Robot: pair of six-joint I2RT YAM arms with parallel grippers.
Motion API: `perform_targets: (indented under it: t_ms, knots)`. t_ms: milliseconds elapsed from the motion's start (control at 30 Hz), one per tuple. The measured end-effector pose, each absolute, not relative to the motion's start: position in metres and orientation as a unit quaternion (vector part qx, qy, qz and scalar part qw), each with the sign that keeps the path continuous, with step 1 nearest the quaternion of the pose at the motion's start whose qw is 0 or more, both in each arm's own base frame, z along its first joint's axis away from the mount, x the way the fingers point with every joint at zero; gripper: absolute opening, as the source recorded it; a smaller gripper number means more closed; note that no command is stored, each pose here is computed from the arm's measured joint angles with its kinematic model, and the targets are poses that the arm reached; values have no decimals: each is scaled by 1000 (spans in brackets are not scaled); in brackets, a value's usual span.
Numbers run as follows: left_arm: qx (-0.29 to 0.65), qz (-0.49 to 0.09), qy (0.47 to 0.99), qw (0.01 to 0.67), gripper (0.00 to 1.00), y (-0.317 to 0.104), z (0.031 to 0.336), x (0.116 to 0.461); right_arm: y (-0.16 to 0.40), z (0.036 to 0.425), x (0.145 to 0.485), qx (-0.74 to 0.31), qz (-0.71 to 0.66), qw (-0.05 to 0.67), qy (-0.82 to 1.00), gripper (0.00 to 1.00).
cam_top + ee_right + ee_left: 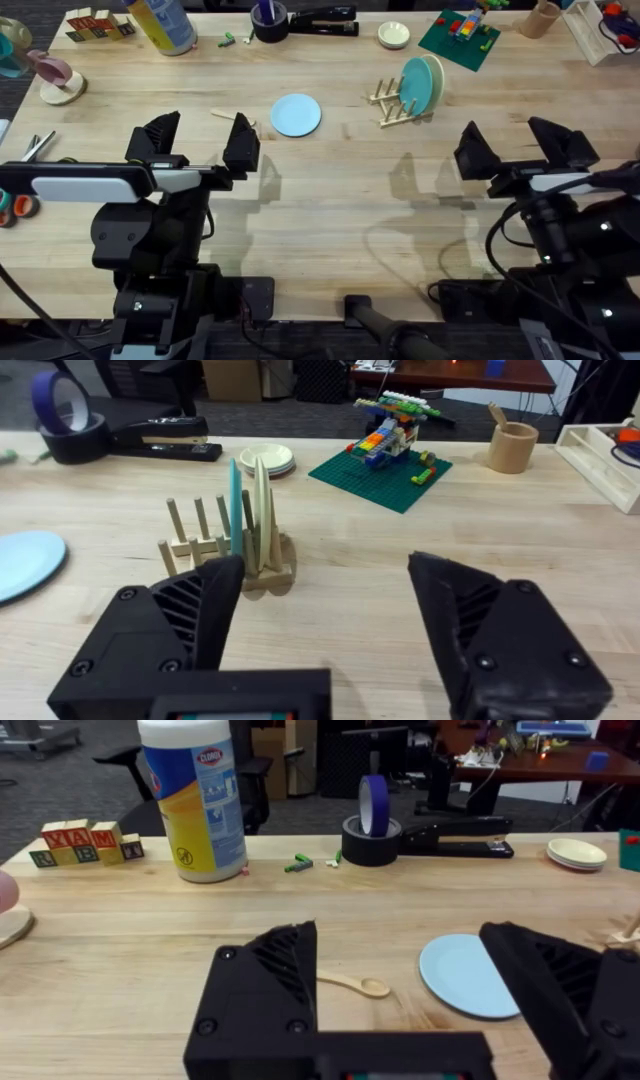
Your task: Pick up the plates from the table one by one and place each into a slot on the dish rack.
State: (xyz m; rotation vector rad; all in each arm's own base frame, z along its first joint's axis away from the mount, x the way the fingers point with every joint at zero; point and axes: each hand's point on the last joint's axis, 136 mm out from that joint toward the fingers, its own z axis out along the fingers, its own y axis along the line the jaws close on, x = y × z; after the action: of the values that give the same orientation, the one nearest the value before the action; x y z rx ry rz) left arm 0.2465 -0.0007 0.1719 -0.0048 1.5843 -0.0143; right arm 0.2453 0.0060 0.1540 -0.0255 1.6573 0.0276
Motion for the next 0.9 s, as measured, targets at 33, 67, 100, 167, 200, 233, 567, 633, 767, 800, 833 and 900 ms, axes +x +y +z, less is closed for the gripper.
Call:
perform_targets:
  t_ms: [33, 67, 100, 167, 200, 233, 567, 633, 767, 800, 833, 900]
  knots:
    - [-2, -6, 712, 702, 992, -1, 172, 246, 6, 154, 245, -11, 12, 676, 737, 992]
    - [-2, -6, 712, 702, 992, -1, 172, 246, 6, 154, 245, -10, 13, 676, 737, 992]
    - [-2, -6, 712, 702, 993, -1, 172, 246, 6, 153, 245, -10, 13, 675, 738, 992]
    - [-2, -6, 712, 702, 993, -1, 172, 246, 6, 153, 245, -10, 13, 674, 738, 992]
    - [-2, -7, 712, 702, 993, -1, 172, 246, 6, 153, 245, -10, 13, 674, 738, 992]
    - [-2, -6, 712, 702, 993, -1, 172, 246, 6, 153, 245, -10, 13, 674, 738, 992]
    - [-2, -6, 712, 702, 993, -1, 172, 246, 6, 153, 245, -9, 12, 674, 738, 992]
    - [-2, -7, 712, 702, 992, -1, 172, 246, 5, 153, 245, -9, 12, 674, 738, 992]
    - [-4, -8, 712, 702, 992, -1, 172, 246, 6, 153, 245, -9, 14, 674, 739, 992]
    - [-5, -9, 712, 702, 993, -1, 172, 246, 6, 153, 245, -8, 16, 673, 739, 992]
    - [-5, -9, 712, 702, 993, -1, 172, 246, 6, 152, 245, -5, 18, 671, 741, 992]
    - [-6, -10, 712, 702, 992, -1, 172, 246, 6, 149, 244, -1, 21, 663, 748, 992]
